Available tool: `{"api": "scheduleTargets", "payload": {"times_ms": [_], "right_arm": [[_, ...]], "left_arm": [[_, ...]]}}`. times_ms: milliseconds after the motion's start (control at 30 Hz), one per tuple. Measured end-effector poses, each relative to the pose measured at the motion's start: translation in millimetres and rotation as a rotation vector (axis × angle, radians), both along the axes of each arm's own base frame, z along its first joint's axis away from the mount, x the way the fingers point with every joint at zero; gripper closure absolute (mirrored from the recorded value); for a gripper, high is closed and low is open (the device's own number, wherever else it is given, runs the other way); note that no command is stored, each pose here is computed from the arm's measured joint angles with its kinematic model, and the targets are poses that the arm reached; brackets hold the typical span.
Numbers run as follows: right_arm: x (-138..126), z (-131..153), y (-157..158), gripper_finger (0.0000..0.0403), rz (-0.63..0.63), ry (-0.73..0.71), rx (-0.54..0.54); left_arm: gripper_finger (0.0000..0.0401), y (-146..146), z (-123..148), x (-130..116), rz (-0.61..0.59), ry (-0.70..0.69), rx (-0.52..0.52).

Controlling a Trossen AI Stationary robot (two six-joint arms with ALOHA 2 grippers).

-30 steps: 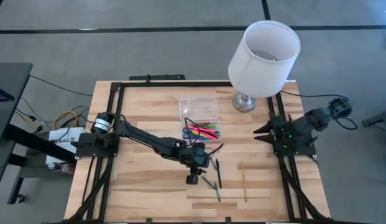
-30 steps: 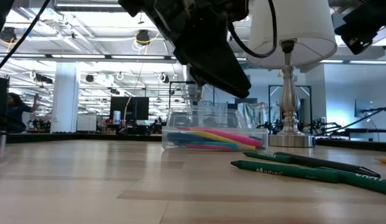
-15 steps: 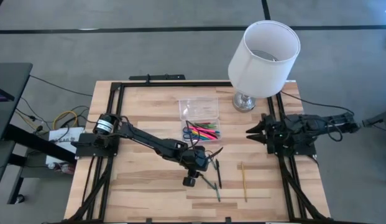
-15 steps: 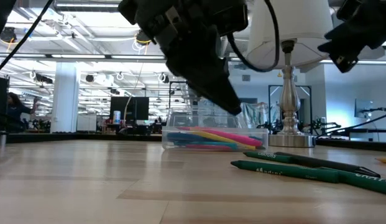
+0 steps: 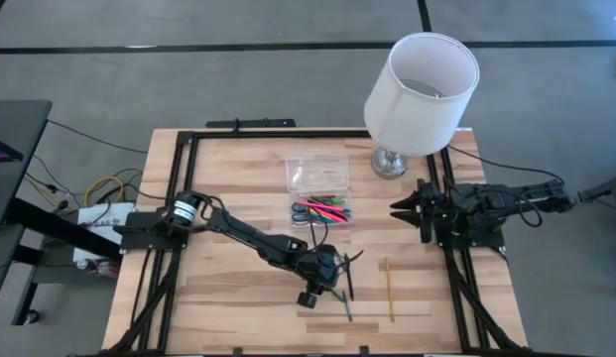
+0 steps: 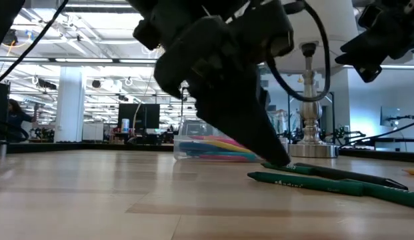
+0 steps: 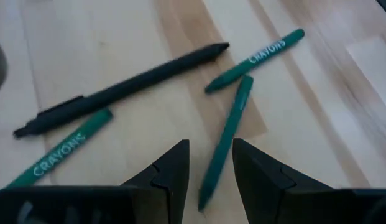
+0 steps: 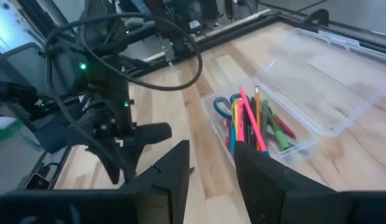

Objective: Pick & place school supplies into a supply box
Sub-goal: Put the green crayon into the transparent supply box

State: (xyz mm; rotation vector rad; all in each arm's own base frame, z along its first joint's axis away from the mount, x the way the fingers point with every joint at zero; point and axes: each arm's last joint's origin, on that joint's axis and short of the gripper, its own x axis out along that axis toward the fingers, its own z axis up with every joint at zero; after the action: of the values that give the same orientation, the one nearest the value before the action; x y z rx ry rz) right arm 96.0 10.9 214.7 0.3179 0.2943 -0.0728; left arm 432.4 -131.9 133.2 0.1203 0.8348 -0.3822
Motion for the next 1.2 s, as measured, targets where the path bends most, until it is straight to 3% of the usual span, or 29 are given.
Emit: {"api": "scheduleTargets", "payload": {"times_ms": [333,467,667,1000,1200], "right_arm": [[0,-2,0,0.0285,-0.012,0.026,0.028],[1,-3,0,0.0285,-0.014,0.036,0.032],[1,-4,0,0.0285,-0.017,0.049,0.032],[1,-4,-1,0.0285,-0.051,0.044,0.031],[1,-4,-1,0.0285,-0.057,0.043,0.042]], "left_arm": [[0.0285,-10,-10,8,-0.108,0.011,0.055],[0.0286,-10,-11,4,-0.075,0.048,0.14],[0.0312,-11,-11,0,-0.074,0.096,0.163],[0.0387,-14,-10,-1,-0.027,0.122,0.129],[0.0384,-14,-10,-2,0.052,0.154,0.086]]}}
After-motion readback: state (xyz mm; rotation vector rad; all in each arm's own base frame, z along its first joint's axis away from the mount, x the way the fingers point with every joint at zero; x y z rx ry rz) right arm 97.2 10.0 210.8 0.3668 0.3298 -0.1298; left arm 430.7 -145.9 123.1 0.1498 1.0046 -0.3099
